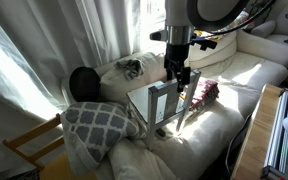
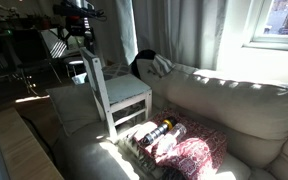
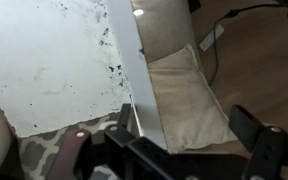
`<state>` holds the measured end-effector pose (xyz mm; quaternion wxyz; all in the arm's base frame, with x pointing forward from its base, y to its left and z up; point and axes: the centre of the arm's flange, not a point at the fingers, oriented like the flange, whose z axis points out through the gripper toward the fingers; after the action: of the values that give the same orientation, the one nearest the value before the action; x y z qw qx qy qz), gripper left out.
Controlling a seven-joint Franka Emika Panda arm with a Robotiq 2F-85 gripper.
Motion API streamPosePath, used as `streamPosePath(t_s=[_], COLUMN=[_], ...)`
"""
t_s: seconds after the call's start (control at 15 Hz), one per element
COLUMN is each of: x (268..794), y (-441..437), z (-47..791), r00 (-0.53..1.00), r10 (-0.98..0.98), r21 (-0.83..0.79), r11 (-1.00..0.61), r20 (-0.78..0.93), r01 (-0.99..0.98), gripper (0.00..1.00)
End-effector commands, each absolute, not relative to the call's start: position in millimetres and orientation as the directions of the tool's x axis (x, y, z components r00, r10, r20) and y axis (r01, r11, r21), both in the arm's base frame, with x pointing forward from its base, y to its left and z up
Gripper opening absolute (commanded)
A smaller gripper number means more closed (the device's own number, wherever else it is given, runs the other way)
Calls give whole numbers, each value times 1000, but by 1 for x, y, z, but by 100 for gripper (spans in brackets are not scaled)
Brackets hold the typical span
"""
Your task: Turn the wooden chair to the right
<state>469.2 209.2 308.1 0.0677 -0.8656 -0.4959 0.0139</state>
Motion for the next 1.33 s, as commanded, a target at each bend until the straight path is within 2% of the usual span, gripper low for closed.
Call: streamPosePath(t_s=[0.0,0.6,0.67,0.73,0.8,0.93,1.27], x=[495,496,496,496,497,500,501], y=[214,222,223,222,222,222,229], z=[287,246,243,241,242,246,263], r00=[476,437,433,427,420,405,372], r10=[876,893,896,899,903,911,926], r21=[-107,-61,-60,-59,-55,-51,-30], r11=[-468,-433,-429,-423,-416,-402,-371], r20=[73,112,102,97,91,80,58], r01=[877,900,901,904,908,914,928], gripper=[100,100,97,82,73,62,23])
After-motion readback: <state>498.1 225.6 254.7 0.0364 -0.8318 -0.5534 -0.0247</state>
